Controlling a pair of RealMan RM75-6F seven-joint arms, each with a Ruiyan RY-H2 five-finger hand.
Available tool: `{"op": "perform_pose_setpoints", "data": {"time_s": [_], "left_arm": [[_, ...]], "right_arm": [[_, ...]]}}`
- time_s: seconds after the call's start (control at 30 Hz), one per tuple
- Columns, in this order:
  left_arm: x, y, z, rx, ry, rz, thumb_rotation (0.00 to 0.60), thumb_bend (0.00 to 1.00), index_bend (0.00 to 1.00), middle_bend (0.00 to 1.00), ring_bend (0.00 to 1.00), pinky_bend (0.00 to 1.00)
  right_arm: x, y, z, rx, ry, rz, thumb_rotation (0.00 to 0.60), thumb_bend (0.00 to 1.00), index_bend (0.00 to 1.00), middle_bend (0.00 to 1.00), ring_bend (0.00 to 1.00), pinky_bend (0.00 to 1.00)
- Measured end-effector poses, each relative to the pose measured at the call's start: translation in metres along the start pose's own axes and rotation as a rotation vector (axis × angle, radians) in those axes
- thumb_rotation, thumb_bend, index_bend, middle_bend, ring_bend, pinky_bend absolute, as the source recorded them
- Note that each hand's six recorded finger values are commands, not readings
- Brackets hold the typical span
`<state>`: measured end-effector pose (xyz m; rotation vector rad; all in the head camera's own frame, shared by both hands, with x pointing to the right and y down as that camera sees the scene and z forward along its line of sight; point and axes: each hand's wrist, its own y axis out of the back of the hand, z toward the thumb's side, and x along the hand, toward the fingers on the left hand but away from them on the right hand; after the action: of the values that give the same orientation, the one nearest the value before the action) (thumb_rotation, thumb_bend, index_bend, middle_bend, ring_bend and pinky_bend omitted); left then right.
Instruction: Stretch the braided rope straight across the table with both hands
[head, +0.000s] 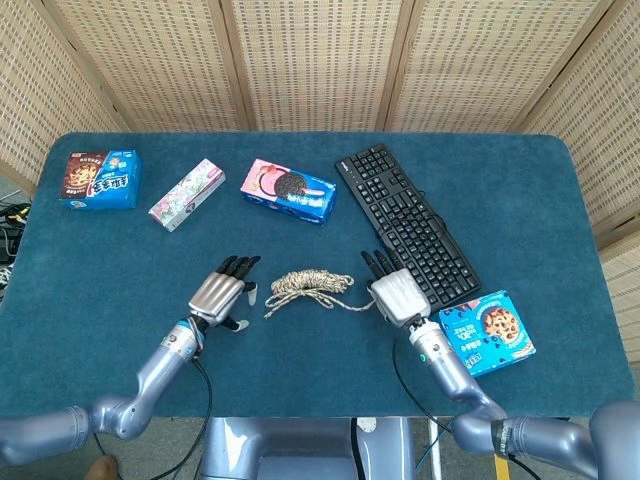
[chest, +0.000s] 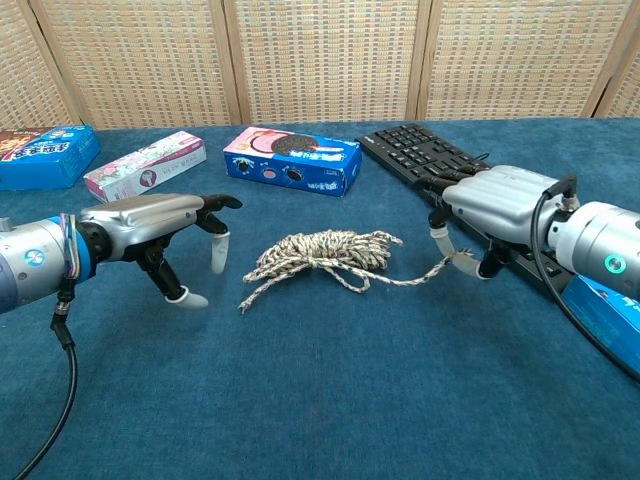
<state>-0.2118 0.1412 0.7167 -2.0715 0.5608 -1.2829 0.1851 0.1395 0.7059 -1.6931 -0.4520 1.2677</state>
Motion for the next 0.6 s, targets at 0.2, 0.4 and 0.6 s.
{"op": "perform_pose_setpoints", "data": {"time_s": [0.2, 0.4, 0.6], "left_arm": [[0.009, -0.005, 0.001, 0.007, 0.021, -0.019, 0.600, 0.25, 0.55, 0.00, 0.00, 0.00], [0.012, -0.013, -0.004, 0.002, 0.048, -0.049, 0.600, 0.29, 0.55, 0.00, 0.00, 0.00], [0.017, -0.015, 0.002, -0.025, 0.051, -0.064, 0.600, 0.31, 0.55, 0.00, 0.00, 0.00]], "right_arm": [[-0.002, -0.003, -0.001, -0.002, -0.006, 0.010, 0.600, 0.49, 0.65, 0.00, 0.00, 0.00], [-0.003, -0.004, 0.000, -0.001, -0.004, 0.011, 0.600, 0.50, 0.65, 0.00, 0.00, 0.00], [-0.002, -0.006, 0.003, 0.007, 0.005, 0.017, 0.600, 0.49, 0.65, 0.00, 0.00, 0.00]]}}
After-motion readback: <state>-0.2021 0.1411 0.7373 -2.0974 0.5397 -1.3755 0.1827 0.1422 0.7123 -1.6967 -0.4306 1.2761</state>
